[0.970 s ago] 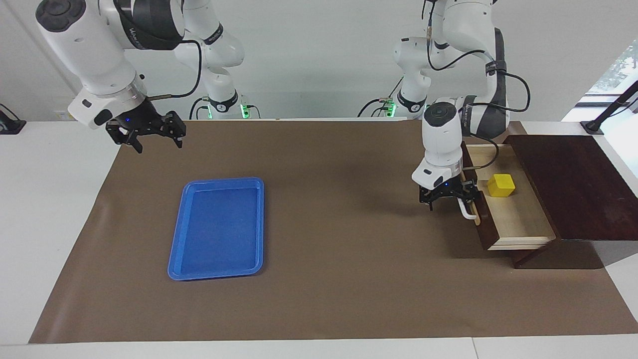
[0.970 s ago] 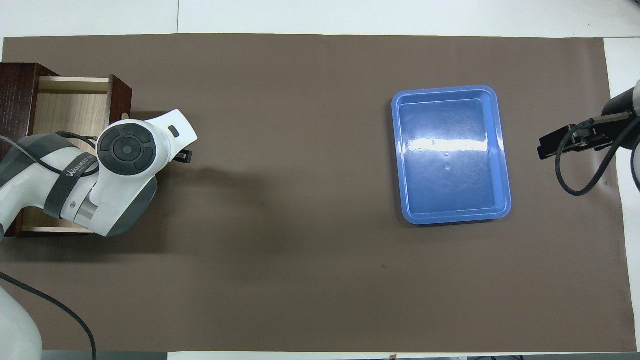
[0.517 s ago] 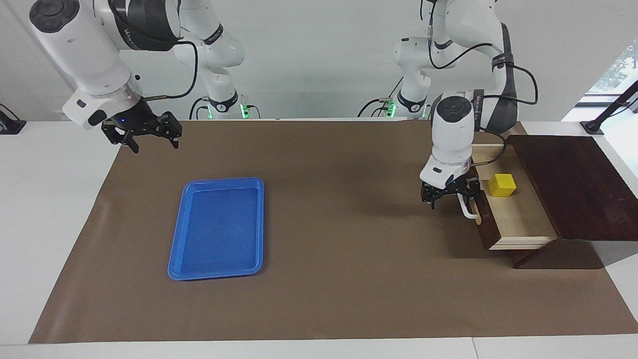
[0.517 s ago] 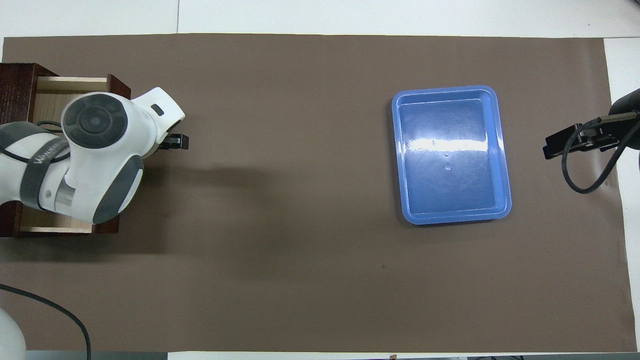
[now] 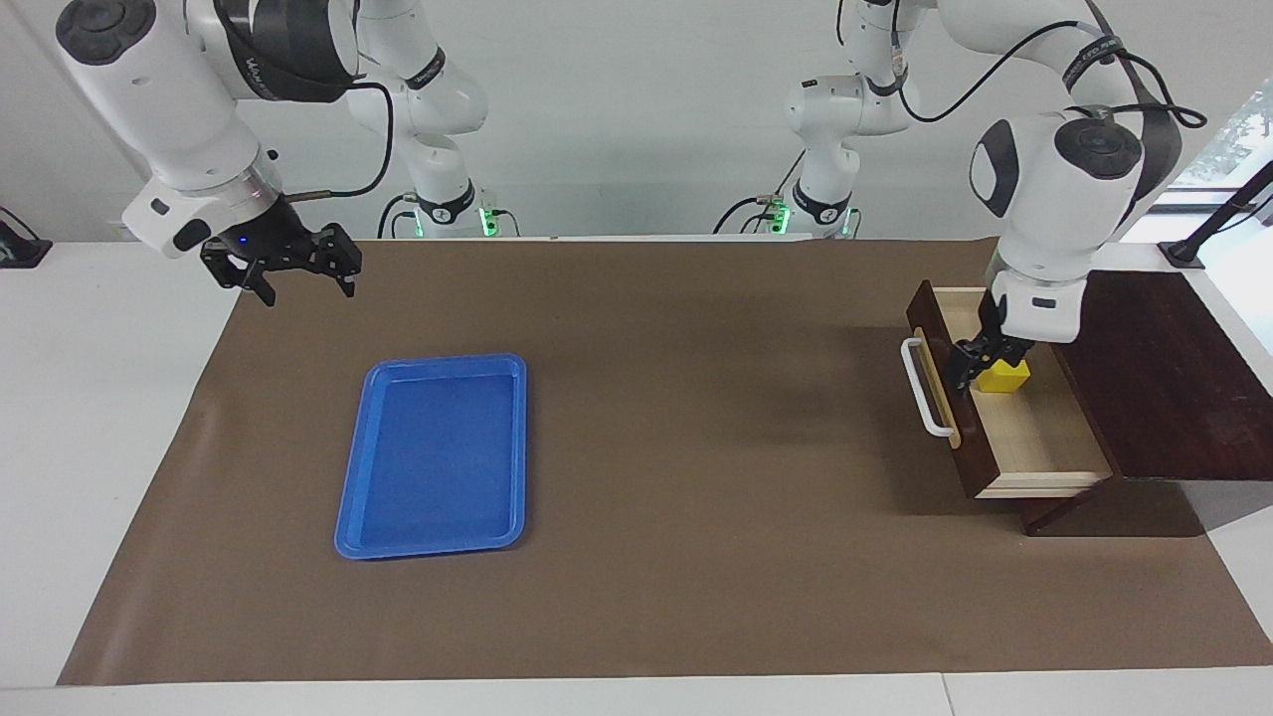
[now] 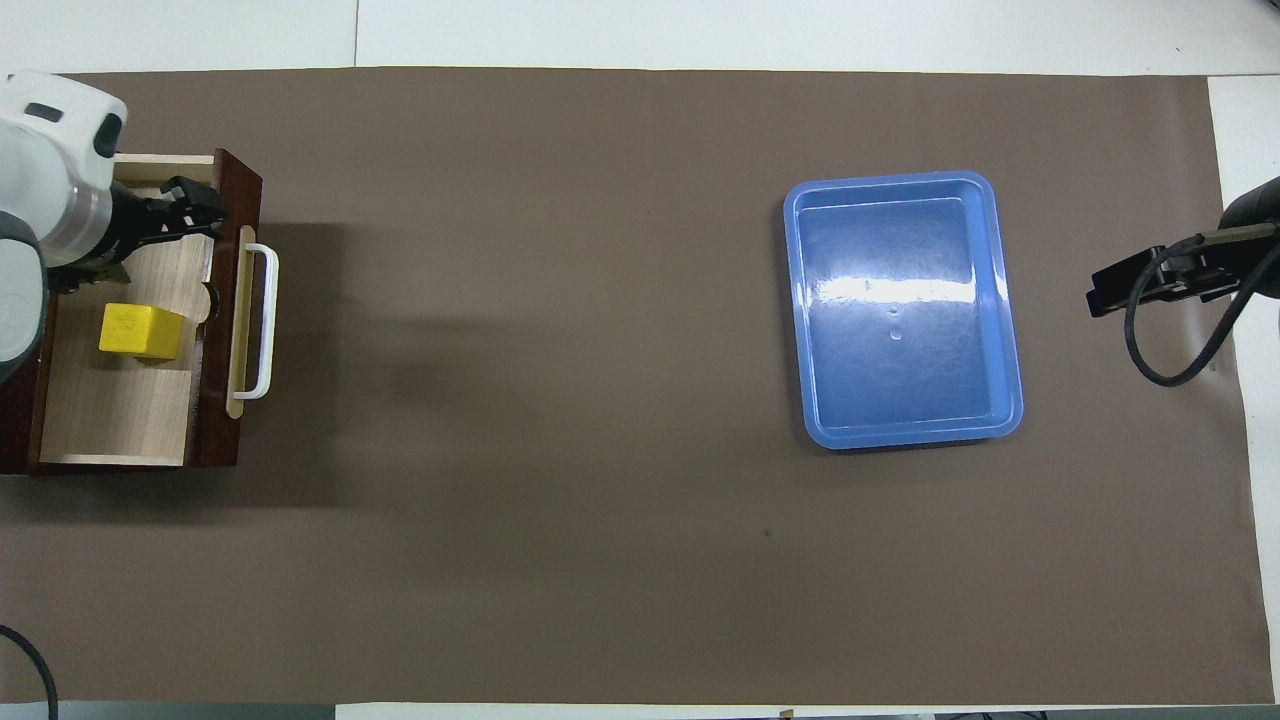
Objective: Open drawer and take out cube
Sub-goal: 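Lower the left gripper onto the yellow cube while the right gripper advances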
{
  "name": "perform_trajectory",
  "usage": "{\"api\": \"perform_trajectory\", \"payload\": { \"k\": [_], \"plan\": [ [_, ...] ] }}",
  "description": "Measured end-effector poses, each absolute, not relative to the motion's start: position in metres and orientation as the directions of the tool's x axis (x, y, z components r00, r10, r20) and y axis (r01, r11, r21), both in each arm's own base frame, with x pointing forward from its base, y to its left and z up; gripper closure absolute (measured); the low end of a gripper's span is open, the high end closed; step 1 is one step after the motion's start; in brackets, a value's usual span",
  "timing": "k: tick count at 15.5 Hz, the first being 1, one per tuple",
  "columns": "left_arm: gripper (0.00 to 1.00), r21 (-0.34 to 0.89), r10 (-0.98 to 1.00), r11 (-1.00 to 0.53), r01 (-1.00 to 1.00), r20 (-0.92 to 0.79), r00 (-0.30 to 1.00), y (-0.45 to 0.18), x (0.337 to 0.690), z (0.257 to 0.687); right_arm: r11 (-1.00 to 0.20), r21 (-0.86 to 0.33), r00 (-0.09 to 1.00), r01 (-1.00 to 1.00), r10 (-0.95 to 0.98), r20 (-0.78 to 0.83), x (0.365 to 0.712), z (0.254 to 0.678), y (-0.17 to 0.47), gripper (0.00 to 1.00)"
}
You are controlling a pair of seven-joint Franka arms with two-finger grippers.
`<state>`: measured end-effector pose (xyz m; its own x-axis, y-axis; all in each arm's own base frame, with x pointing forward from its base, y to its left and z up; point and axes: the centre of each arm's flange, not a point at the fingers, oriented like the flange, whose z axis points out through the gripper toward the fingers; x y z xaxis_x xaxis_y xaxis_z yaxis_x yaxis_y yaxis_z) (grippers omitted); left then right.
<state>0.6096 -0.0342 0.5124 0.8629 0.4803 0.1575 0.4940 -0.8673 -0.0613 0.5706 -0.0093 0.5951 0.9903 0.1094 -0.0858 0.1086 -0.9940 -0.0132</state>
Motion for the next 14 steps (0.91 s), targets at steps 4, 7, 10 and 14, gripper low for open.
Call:
{"api": "perform_trajectory", "payload": {
  "k": [4,7,10,14],
  "plan": [
    [0.00,-0.020,0.784,-0.606,0.795,0.157,0.601,-0.001,0.606,0.504,-0.997,-0.039,0.993,0.065,0.068,-0.095,0.569,0.590,-0.004,0.00],
    [0.00,-0.027,0.901,-0.410,0.912,0.142,0.409,0.027,0.591,0.486,-0.998,-0.054,0.995,-0.021,-0.016,-0.097,0.564,0.580,0.002,0.00],
    [0.00,-0.017,0.927,-0.348,0.937,0.145,0.347,0.037,0.581,0.479,-0.977,-0.113,0.978,-0.179,-0.164,-0.128,0.556,0.563,0.019,0.00],
    [0.00,0.037,0.959,-0.246,0.969,0.152,0.238,0.039,0.571,0.463,-0.930,-0.152,0.932,-0.335,-0.303,-0.200,0.548,0.538,0.053,0.00]
  ]
}}
